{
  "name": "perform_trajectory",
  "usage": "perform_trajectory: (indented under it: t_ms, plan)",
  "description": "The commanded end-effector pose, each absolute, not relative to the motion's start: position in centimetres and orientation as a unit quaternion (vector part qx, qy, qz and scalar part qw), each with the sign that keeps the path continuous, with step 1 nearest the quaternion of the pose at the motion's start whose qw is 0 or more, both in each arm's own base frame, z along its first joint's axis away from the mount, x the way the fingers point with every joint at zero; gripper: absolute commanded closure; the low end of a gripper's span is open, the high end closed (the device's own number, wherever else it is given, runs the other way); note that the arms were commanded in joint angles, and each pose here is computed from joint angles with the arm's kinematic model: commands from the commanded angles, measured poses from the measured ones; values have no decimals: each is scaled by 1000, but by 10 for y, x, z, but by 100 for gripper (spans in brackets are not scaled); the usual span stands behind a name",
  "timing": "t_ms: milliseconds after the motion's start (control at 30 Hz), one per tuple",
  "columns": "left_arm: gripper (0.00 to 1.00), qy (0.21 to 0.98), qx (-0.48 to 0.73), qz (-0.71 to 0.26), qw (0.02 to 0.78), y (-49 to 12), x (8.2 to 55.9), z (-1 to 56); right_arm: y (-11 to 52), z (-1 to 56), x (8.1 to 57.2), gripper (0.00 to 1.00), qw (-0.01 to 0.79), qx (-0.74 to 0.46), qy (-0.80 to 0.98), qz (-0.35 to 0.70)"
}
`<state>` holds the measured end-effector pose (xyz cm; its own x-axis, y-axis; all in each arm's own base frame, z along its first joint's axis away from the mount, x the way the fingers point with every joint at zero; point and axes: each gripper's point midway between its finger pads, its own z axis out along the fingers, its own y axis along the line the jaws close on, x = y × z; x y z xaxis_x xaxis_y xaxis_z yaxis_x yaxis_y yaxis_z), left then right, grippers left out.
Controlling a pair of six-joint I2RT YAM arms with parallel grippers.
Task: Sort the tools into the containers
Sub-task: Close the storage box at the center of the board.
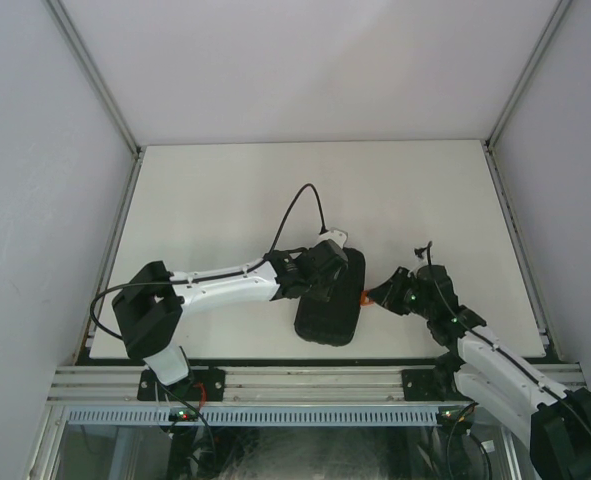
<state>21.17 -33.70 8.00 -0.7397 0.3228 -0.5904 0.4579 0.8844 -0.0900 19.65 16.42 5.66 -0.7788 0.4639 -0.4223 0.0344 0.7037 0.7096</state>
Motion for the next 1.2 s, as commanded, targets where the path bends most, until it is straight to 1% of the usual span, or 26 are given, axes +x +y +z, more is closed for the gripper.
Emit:
perform_trajectory:
  t_ms: [0, 167, 433, 700, 800, 867, 1000, 1167]
  plan:
    - [59, 936, 224, -132, 239, -348, 193, 59, 194, 119, 214, 81, 355, 97, 821, 437]
    - [59, 935, 224, -134, 238, -350, 193, 59, 201, 125, 214, 76, 353, 92, 813, 454]
    - [59, 935, 228, -136, 236, -352, 192, 58, 214, 121, 213, 74, 339, 85, 815, 462]
    - [59, 935, 229, -138, 234, -354, 191, 57, 219, 117, 211, 61, 333, 79, 818, 462]
    - [59, 935, 229, -138, 234, -354, 191, 56, 219, 116, 211, 60, 333, 79, 819, 461]
    - [59, 935, 229, -138, 234, -354, 191, 56, 218, 116, 211, 62, 334, 80, 819, 460]
    - [60, 935, 229, -138, 233, -354, 191, 56, 218, 114, 211, 75, 332, 81, 821, 458]
    - [60, 935, 229, -140, 234, -355, 191, 57, 218, 109, 211, 84, 326, 83, 827, 451]
